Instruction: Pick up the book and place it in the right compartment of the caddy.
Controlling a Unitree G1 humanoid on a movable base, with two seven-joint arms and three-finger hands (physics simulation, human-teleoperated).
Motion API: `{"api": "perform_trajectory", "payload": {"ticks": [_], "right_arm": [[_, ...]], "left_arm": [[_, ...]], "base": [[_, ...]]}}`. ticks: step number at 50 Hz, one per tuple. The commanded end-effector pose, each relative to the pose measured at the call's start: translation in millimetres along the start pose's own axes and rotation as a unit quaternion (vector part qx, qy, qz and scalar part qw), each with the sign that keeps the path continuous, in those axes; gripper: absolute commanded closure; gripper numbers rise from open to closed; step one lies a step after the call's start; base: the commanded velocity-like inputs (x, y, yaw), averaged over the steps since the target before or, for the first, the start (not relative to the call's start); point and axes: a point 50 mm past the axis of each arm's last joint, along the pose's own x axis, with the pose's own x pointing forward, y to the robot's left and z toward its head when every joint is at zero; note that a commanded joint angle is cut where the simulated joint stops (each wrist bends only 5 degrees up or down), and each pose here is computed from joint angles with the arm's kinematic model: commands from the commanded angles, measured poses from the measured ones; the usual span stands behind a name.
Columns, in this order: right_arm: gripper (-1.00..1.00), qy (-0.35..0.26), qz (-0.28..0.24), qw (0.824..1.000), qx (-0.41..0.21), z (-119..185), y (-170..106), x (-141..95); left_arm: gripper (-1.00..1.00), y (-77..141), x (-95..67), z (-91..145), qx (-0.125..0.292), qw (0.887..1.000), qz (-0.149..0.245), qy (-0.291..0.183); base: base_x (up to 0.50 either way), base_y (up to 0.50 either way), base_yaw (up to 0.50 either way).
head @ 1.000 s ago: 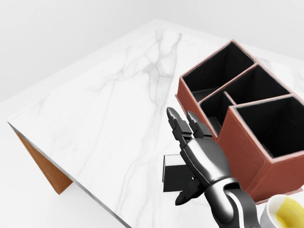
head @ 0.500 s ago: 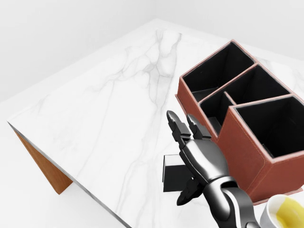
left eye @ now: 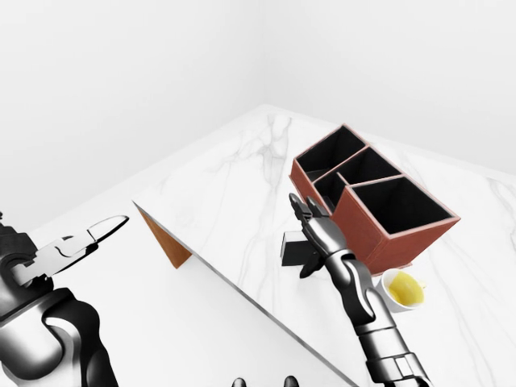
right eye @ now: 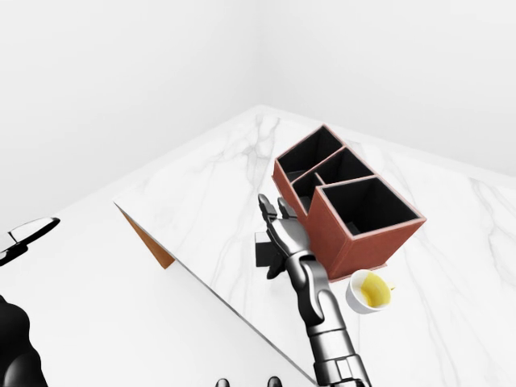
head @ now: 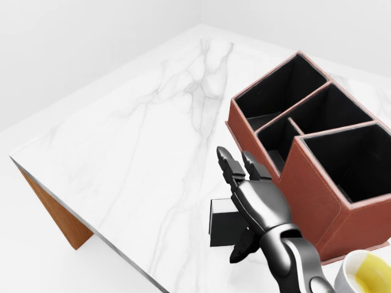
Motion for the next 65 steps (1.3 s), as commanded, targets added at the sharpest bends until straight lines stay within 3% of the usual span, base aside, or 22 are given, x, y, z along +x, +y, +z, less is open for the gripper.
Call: {"api": "perform_trajectory", "payload": {"ticks": [1, 21, 40, 65], "right_arm": [[-1.00, 0.011, 0.006, 1.000, -0.003, -5, 6, 6], [-1.00, 0.010, 0.020, 1.000, -0.018, -5, 7, 12], [-1.00, 0.006, 0.067, 0.997, -0.044, -2, 4, 11], [-1.00, 0.031, 0.103, 0.992, -0.059, -16, 12, 13]], "left_arm": [[-1.00, -1, -0.3, 1, 0.000, 1.000, -0.001, 0.000], [-1.00, -2, -0.8, 1, 0.001, 1.000, -0.002, 0.000], [-1.00, -1, -0.6, -2, 0.001, 1.000, -0.003, 0.000], [-1.00, -2, -0.9, -1, 0.001, 1.000, -0.004, 0.000]], "base": [[0.00, 0.00, 0.00], [0.00, 0.00, 0.00], [0.00, 0.00, 0.00], [0.00, 0.00, 0.00]]}}
